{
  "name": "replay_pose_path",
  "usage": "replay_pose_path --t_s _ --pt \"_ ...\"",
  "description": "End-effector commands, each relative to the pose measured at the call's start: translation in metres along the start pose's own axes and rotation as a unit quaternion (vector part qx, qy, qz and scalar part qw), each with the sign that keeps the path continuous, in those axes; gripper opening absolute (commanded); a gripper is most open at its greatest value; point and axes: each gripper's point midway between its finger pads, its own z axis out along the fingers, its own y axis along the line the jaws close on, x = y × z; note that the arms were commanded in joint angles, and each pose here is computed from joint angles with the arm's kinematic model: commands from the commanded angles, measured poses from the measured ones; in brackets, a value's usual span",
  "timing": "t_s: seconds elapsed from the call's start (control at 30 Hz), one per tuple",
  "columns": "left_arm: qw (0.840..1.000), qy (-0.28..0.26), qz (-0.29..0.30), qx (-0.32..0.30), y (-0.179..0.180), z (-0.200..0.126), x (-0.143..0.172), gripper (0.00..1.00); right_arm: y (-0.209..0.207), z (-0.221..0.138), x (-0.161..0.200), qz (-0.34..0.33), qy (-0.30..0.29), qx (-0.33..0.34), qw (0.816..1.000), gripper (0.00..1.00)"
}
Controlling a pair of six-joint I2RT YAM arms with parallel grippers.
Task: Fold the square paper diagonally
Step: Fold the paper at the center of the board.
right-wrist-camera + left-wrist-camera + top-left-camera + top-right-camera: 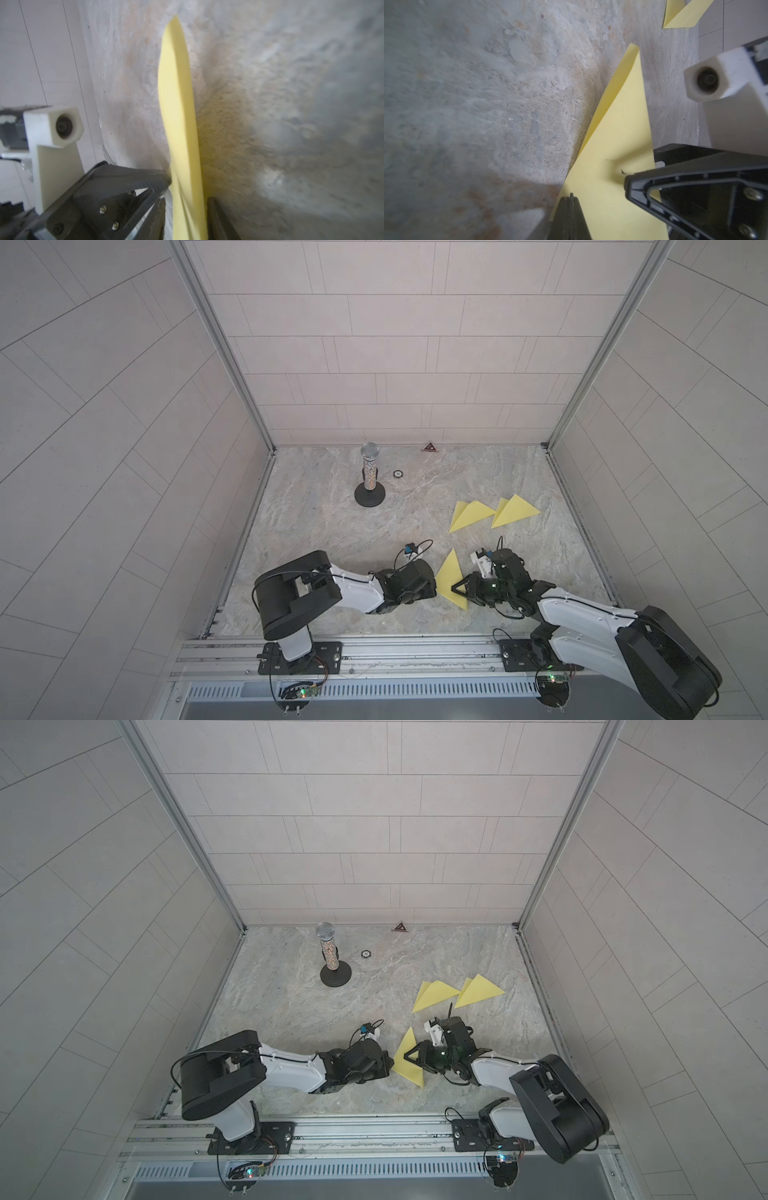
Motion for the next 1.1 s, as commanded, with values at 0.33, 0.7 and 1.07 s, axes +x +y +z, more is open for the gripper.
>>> replay_pose_path --t_s 0.33,0.7,1.07 --pt "0.990 0.055 0.021 -0.127 0.076 -0.003 0.035 0.00 -0.025 -0.011 0.034 0.045 -0.001 0.050 0.998 0.39" --pt "0.990 0.053 0.021 -0.129 0.079 -0.004 0.035 0.00 -0.024 -0.008 0.037 0.053 -0.006 0.064 0.997 0.00" --pt "0.990 0.050 0.021 -0.131 0.080 -0.004 0.035 0.00 -0.040 -0.022 0.057 0.095 -0.014 0.097 0.991 0.40"
